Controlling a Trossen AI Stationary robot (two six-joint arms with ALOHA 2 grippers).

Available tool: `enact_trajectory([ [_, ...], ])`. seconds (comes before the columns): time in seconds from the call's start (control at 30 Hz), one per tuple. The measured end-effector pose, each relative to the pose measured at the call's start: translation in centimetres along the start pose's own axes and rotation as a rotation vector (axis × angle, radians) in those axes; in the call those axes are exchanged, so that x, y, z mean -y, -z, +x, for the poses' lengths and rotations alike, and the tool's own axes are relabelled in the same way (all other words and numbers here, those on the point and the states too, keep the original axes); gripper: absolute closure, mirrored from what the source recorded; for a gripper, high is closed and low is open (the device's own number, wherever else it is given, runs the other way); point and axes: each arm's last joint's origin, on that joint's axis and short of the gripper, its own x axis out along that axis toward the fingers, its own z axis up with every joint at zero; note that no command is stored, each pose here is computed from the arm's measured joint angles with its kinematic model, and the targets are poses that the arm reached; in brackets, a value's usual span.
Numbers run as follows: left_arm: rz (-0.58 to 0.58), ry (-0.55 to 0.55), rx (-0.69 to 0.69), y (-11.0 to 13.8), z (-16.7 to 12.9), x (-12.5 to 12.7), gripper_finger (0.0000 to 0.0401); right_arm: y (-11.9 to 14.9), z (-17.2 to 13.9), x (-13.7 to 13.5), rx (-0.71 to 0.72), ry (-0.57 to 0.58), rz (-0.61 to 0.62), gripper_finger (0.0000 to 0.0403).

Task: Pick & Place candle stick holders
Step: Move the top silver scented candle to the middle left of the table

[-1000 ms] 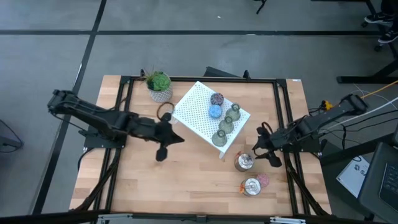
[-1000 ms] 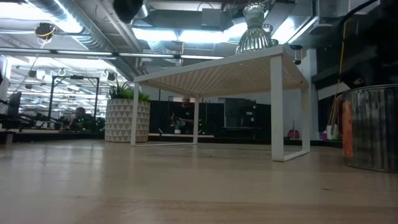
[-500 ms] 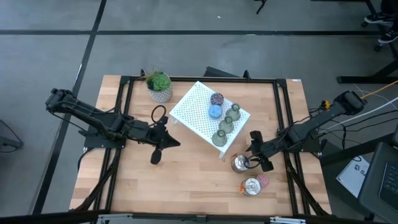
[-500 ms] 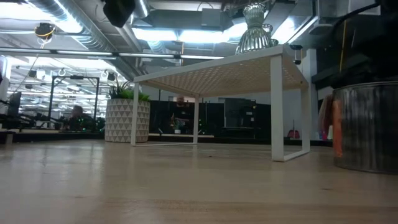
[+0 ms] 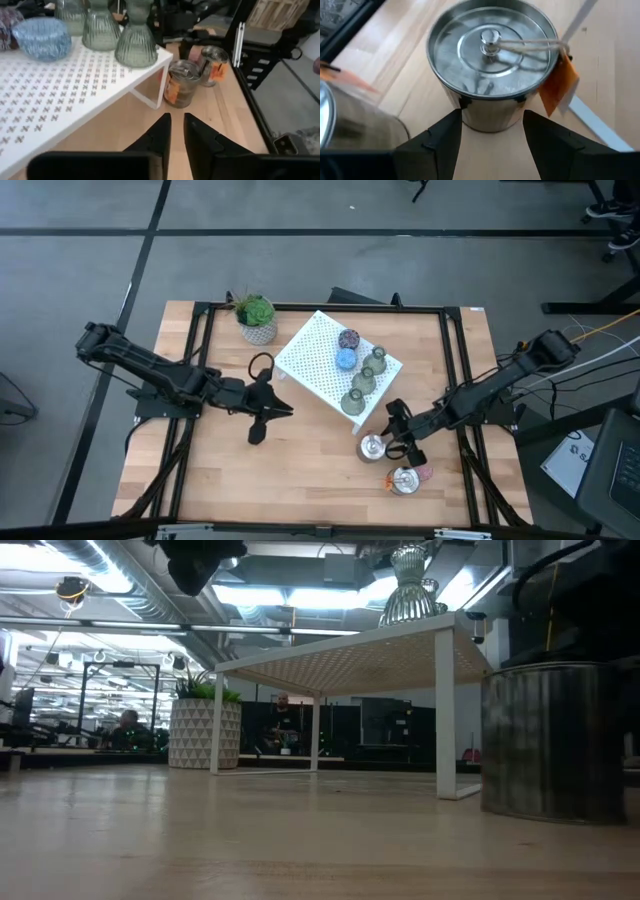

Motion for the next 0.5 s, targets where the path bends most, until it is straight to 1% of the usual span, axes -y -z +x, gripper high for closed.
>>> enact_trajectory([
  [0.2, -0.039, -0.020, -0.033, 0.6, 1.0, 0.2, 0.0315, -0.4, 0.7, -0.1, 0.054, -0.007, -0.002, 0.0188],
  [0.33, -0.035, -0.023, -0.040, 1.1, 2.3, 0.4, 0.0293, -0.5, 0.8, -0.1, 0.065, 0.001, 0.055, 0.0188],
  [0.4, -0.016, -0.002, -0.018, 1.1, 3.2, 0.7, 0.0285, -0.5, 0.7, 0.0, 0.063, 0.004, 0.090, 0.0188],
  [0.5, 0.055, 0.067, 0.033, 1.1, 4.8, 1.3, 0.0279, -0.5, 0.7, 0.2, 0.059, 0.009, 0.141, 0.0188],
])
